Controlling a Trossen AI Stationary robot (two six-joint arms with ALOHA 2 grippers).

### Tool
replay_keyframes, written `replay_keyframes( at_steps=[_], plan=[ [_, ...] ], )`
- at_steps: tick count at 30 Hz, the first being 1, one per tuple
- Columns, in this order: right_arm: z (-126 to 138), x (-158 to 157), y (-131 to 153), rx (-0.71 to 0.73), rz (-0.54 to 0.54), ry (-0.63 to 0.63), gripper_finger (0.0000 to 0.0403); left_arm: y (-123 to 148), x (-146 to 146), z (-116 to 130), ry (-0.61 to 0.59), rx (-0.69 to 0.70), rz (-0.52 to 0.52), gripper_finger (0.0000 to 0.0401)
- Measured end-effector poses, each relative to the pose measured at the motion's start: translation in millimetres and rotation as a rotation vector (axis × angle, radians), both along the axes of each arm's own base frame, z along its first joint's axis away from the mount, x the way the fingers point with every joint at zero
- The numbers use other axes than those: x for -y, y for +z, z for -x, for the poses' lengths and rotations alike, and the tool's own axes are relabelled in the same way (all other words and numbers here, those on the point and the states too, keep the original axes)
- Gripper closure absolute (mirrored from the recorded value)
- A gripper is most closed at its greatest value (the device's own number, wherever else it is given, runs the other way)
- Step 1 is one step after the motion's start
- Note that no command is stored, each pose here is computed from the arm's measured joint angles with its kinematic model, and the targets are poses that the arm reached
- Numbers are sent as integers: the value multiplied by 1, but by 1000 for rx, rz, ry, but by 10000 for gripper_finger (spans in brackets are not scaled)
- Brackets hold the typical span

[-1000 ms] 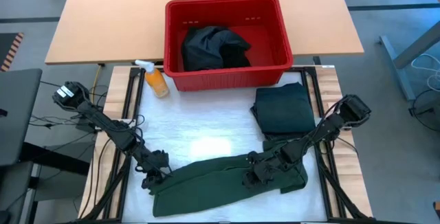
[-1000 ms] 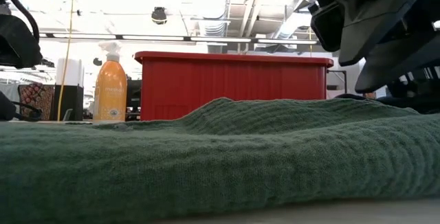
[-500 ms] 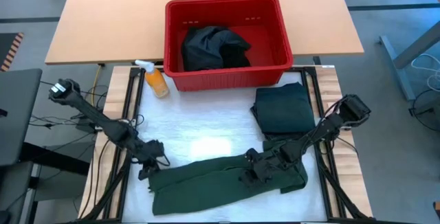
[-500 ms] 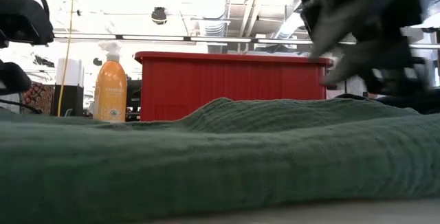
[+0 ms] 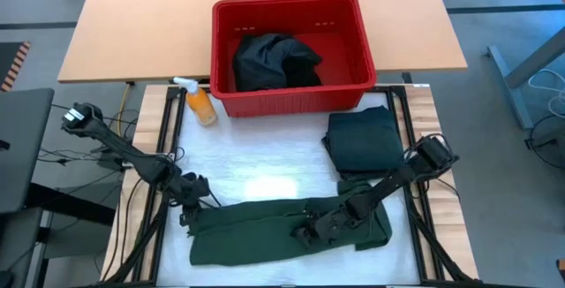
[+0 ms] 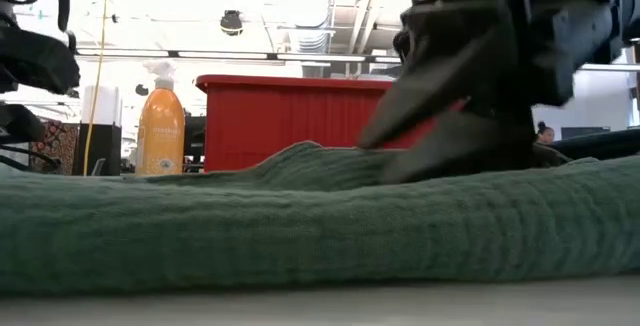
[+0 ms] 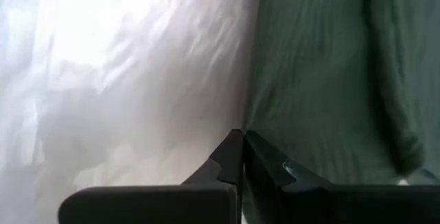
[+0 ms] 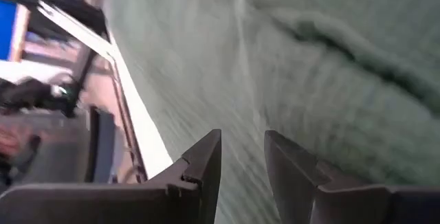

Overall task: Fold Laundry from Bin
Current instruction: Fold the green shirt

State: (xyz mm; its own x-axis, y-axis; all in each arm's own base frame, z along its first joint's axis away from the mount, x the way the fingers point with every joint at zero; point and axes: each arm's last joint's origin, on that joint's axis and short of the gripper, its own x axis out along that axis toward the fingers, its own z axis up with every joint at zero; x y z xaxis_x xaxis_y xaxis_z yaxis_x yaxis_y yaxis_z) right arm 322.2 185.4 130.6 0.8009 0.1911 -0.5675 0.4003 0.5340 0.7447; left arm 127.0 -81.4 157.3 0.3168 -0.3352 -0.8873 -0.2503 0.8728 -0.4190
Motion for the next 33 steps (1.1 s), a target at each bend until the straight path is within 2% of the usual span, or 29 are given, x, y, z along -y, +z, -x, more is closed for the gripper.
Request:
replay_keyframes(
  at_steps=[4, 8, 11, 14, 18, 21, 26, 28, 31, 33],
  plan=[
    [-2, 2, -8, -107, 29, 29, 262, -7, 3, -1, -47, -68, 13, 401],
    [-8, 12, -1, -140, -40, 101, 262, -9, 3, 0, -72, -97, 13, 401],
    [-15, 16, 25, -93, -73, 196, 262, -10, 2, 1, -70, -104, -5, 401],
    [-14, 22, 54, -50, -3, 221, 262, -10, -1, 0, -48, -99, -26, 401],
    [-9, 42, 75, -60, 133, 145, 262, -10, -4, -1, -45, -91, -37, 398],
    [-2, 51, 92, -60, 129, 108, 262, -5, -5, -3, -51, -105, -39, 385],
    [21, 35, 95, -172, 100, 131, 262, 18, -6, -9, -66, -90, -107, 362],
    [33, 30, 94, -257, 78, 107, 262, 28, -5, -14, -54, -38, -142, 355],
    [52, 27, 88, -412, 47, -30, 262, 44, -2, -26, -27, 114, -191, 348],
    [65, 25, 91, -451, 55, -121, 262, 53, 0, -35, -31, 234, -229, 346]
  ],
)
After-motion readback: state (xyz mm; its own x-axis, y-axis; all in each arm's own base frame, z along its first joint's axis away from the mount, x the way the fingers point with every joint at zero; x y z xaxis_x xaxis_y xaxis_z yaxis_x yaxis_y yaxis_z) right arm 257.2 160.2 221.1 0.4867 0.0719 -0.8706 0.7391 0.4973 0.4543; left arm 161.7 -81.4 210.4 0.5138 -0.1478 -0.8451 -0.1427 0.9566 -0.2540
